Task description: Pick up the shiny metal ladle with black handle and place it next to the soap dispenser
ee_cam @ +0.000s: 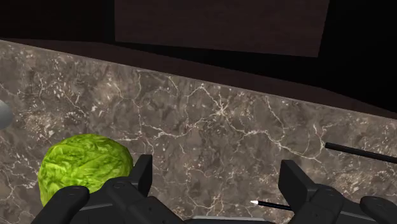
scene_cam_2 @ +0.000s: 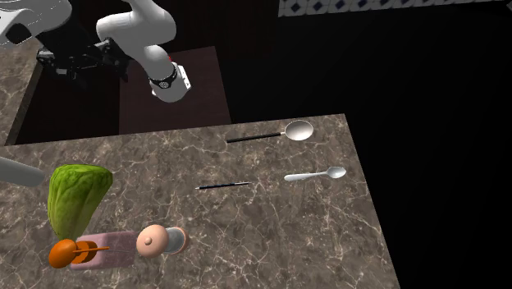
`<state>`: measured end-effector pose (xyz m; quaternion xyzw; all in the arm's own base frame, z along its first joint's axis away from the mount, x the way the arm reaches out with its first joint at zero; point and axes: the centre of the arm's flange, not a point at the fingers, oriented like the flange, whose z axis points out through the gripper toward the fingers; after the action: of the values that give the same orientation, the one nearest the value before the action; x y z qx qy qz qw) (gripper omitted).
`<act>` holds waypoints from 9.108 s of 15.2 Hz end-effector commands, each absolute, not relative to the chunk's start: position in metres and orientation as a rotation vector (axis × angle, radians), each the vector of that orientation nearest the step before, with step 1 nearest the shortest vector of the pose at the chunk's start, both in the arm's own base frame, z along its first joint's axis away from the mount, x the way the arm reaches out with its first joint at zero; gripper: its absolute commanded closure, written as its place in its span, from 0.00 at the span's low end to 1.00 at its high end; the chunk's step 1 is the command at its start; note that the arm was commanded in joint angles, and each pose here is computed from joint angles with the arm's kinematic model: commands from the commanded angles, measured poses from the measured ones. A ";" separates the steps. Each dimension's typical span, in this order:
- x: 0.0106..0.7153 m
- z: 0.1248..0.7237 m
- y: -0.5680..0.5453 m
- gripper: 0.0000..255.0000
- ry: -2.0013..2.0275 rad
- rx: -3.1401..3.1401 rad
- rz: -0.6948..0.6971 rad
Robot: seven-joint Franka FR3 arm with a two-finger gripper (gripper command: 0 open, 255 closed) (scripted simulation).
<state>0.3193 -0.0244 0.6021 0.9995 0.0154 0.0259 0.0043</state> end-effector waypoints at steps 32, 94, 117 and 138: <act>0.445 0.420 0.314 0.00 1.682 2.506 -0.011; 0.419 0.491 0.383 1.00 1.971 2.258 -0.031; 0.419 0.613 0.383 1.00 1.971 2.258 -0.031; 0.425 0.626 0.145 1.00 1.971 2.258 -0.031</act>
<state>0.4249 0.1573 0.6256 0.7520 0.6550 -0.0106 0.0724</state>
